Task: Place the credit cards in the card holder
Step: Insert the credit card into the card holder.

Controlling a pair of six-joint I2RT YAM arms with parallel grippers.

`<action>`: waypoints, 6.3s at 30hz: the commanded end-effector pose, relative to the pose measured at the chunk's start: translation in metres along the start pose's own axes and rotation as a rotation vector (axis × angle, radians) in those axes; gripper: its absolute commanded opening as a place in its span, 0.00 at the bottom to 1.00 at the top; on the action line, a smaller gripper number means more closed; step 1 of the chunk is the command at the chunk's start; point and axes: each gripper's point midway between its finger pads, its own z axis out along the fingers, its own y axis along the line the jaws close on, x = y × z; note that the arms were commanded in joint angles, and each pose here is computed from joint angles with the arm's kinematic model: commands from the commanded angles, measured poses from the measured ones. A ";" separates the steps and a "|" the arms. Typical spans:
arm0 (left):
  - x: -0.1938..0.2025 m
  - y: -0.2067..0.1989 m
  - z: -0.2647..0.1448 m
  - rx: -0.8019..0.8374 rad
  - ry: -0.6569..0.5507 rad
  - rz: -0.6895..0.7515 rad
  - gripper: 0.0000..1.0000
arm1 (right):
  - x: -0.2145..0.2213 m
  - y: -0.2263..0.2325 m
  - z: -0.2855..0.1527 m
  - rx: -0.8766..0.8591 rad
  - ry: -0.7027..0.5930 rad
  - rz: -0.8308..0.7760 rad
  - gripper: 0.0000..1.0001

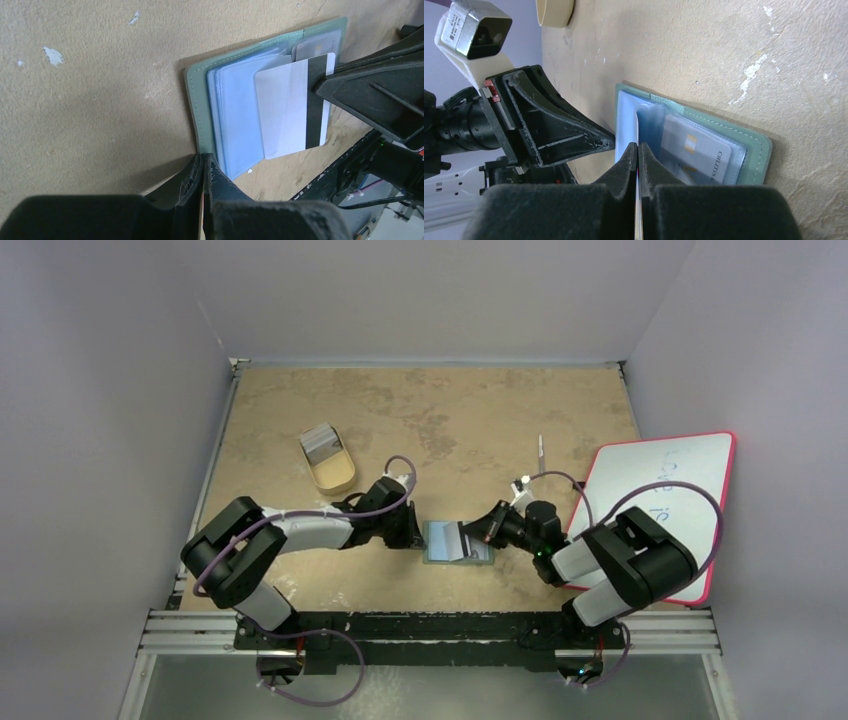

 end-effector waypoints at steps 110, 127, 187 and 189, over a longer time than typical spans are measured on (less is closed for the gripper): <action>-0.032 -0.009 -0.019 -0.070 -0.176 -0.016 0.02 | 0.030 0.026 0.017 0.341 0.213 -0.166 0.33; -0.040 -0.055 -0.028 0.184 -0.221 -0.119 0.34 | 0.025 0.024 -0.005 0.368 0.195 -0.210 0.29; -0.030 -0.039 -0.012 0.154 -0.203 -0.117 0.40 | 0.048 -0.023 0.011 0.419 0.225 -0.174 0.07; -0.030 -0.045 -0.013 0.179 -0.198 -0.125 0.39 | 0.048 -0.023 0.011 0.418 0.225 -0.173 0.07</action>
